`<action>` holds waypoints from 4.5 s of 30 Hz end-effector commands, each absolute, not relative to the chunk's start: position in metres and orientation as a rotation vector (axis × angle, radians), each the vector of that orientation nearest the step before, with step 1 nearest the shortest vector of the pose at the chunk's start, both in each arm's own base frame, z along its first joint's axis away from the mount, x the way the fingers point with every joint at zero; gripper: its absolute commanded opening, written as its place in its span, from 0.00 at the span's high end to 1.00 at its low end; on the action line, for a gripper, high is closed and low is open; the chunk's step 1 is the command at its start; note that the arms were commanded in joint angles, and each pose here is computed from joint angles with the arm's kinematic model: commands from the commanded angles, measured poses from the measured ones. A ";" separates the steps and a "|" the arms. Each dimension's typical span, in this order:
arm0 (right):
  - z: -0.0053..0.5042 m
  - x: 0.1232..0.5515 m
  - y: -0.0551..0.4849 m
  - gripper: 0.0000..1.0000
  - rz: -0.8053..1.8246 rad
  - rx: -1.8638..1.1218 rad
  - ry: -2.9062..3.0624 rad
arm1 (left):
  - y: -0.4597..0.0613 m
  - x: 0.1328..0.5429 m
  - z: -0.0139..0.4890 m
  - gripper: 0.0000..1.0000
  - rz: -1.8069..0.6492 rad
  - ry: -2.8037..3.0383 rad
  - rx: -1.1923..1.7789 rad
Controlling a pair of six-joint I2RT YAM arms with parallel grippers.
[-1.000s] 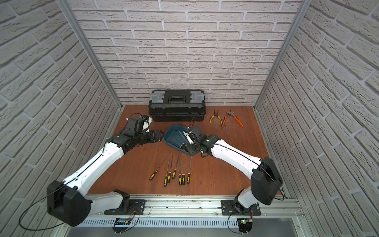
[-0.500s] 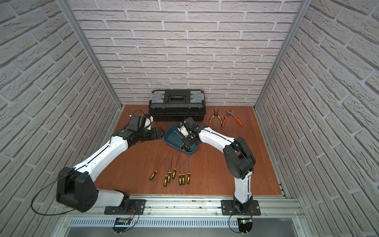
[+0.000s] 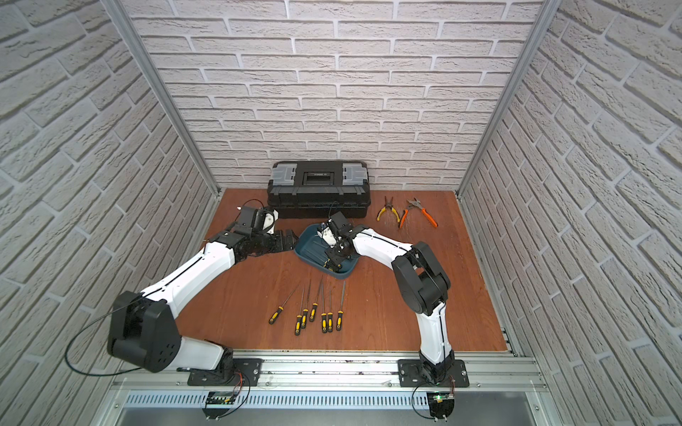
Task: Put the file tool into the storage box
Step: Place the file tool in the storage box, then pick up the file tool from the center of the board, then place the file tool in the storage box.
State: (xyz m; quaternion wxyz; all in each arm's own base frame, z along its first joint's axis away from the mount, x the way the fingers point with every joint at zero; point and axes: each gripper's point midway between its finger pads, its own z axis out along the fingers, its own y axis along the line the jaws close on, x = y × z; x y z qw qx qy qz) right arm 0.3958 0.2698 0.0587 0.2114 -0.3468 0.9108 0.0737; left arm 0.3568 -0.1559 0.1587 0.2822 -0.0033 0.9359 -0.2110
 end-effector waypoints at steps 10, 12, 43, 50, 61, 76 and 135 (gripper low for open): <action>0.148 0.381 0.259 0.53 0.319 -0.624 2.401 | -0.154 0.324 0.155 0.02 -0.521 2.501 0.016; 0.157 0.372 0.249 0.53 0.303 -0.545 2.400 | -0.155 0.316 0.152 0.02 -0.513 2.507 0.026; 0.059 0.198 0.242 0.52 0.193 -0.117 2.633 | -0.159 0.204 0.099 0.02 -0.440 2.581 0.061; 0.047 0.197 0.260 0.52 0.147 -0.188 2.663 | -0.154 0.201 0.100 0.02 -0.416 2.583 0.079; 0.029 0.191 0.254 0.53 0.022 -0.201 2.706 | -0.156 0.205 0.106 0.02 -0.406 2.576 0.092; 0.012 0.178 0.250 0.57 0.037 -0.232 2.751 | -0.165 0.212 0.109 0.02 -0.416 2.577 0.106; 0.177 0.298 0.216 0.89 0.218 -0.615 2.417 | -0.183 0.328 0.184 0.02 -0.524 2.418 0.140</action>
